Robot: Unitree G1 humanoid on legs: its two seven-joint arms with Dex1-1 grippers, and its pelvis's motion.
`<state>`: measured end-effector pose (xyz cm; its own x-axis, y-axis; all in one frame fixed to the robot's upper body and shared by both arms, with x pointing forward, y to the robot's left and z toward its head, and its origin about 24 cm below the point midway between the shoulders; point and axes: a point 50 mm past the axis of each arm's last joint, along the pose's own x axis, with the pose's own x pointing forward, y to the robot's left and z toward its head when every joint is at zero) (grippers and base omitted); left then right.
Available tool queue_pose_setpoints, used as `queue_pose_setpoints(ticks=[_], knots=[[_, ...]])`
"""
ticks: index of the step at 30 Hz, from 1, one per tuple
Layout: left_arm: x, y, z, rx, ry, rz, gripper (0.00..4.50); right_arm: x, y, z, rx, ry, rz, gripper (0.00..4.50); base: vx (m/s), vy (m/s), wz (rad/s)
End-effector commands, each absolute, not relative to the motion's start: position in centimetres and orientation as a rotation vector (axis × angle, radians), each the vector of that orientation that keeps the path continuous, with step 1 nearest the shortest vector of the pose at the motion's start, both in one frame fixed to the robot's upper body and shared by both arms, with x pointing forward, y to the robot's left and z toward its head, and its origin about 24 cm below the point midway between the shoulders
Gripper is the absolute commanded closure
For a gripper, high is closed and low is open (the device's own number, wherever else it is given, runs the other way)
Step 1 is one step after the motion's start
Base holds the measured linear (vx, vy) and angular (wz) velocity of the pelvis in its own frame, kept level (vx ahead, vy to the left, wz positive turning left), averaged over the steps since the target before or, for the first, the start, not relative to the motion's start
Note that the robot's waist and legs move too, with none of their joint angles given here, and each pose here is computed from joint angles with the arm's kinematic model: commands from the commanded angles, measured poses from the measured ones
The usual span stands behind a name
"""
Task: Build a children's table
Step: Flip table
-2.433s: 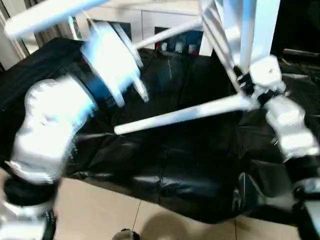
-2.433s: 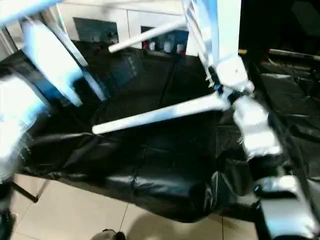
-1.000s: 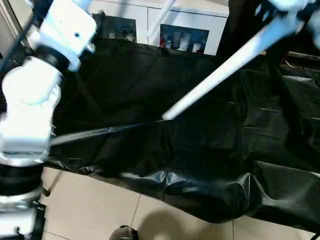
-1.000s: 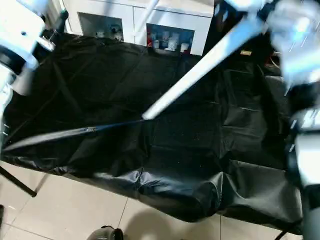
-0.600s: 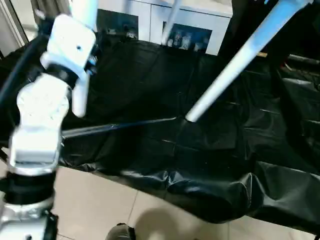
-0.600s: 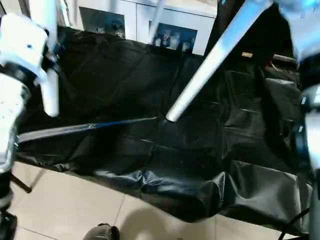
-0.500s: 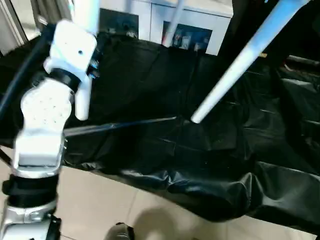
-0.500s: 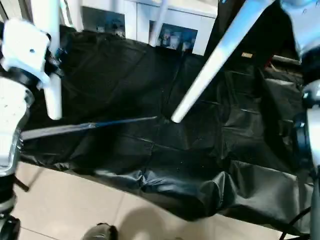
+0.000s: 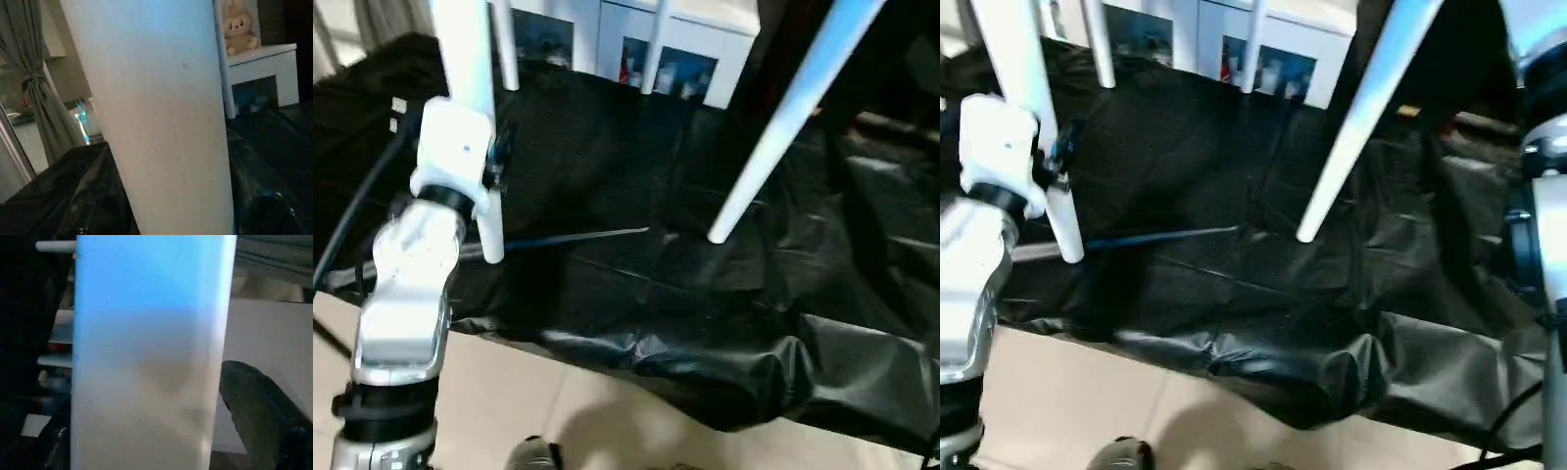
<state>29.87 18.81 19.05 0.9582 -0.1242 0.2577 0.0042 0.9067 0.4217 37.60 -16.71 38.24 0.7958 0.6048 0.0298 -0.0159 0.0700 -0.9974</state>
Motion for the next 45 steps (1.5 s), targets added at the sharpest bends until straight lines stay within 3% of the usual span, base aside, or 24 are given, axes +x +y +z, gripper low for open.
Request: queue_pose_setpoints(ticks=[1, 2, 5, 6, 7, 9, 13, 18, 20, 33, 35, 37, 38, 39, 45], knots=[[30.0, 17.8, 17.4, 0.453, -0.235, -0.131, 2.46, 36.0, -15.6, 40.4, -1.352, -0.712, 0.534, 0.71, 0.0, 0.0, 0.0], [30.0, 17.9, 17.0, 0.448, -0.232, -0.13, 2.46, 35.9, -15.1, 39.8, -1.266, -0.764, 0.581, 0.65, 0.0, 0.0, 0.0], [30.0, 18.1, 16.7, 0.446, -0.224, -0.133, 2.47, 35.8, -14.5, 39.0, -1.148, -0.824, 0.653, 0.61, 0.0, 0.0, 0.0], [30.0, 18.2, 16.5, 0.443, -0.221, -0.132, 2.47, 35.7, -14.2, 38.7, -1.022, -0.864, 0.697, 0.61, 0.0, 0.0, 0.0], [30.0, 18.2, 16.5, 0.443, -0.221, -0.132, 2.48, 35.7, -14.2, 38.7, -1.022, -0.864, 0.697, 0.61, 0.0, 0.0, 0.0], [30.2, 18.6, 16.5, 0.444, -0.219, -0.131, 2.48, 35.3, -14.1, 37.9, -0.821, -0.941, 0.749, 0.61, 0.0, 0.0, 0.0], [30.4, 18.8, 16.5, 0.451, -0.221, -0.142, 2.48, 34.9, -13.9, 36.8, -0.753, -0.977, 0.782, 0.61, 0.0, 0.0, 0.0], [30.8, 18.9, 16.1, 0.446, -0.213, -0.165, 2.49, 32.9, -13.0, 34.4, -0.55, -1.015, 0.93, 0.61, 0.0, 0.0, 0.0], [30.9, 18.9, 16.0, 0.441, -0.212, -0.17, 2.49, 32.7, -12.8, 34.4, -0.535, -1.026, 0.929, 0.61, 0.0, 0.0, 0.0], [31.8, 19.0, 16.2, 0.483, -0.21, -0.213, 2.49, 31.7, -12.9, 35.5, -0.619, -1.073, 0.834, 0.61, 0.0, 0.0, 0.0], [31.8, 19.0, 16.2, 0.493, -0.212, -0.22, 2.49, 32.3, -13.1, 36.0, -0.723, -1.052, 0.744, 0.61, 0.0, 0.0, 0.0], [31.9, 18.9, 16.3, 0.502, -0.214, -0.223, 2.49, 33.0, -13.0, 36.4, -0.944, -1.038, 0.619, 0.61, 0.0, 0.0, 0.0], [31.9, 18.9, 16.3, 0.505, -0.214, -0.226, 2.49, 33.1, -13.0, 36.5, -0.995, -1.035, 0.6, 0.61, 0.0, 0.0, 0.0], [31.9, 18.9, 16.4, 0.513, -0.213, -0.229, 2.5, 33.1, -12.8, 36.6, -1.043, -1.04, 0.586, 0.3, 0.0, 0.0, 0.0], [31.8, 18.9, 16.4, 0.528, -0.203, -0.223, 2.52, 32.5, -11.6, 36.4, -1.119, -1.093, 0.652, 0.1, 0.0, 0.0, 0.0]])
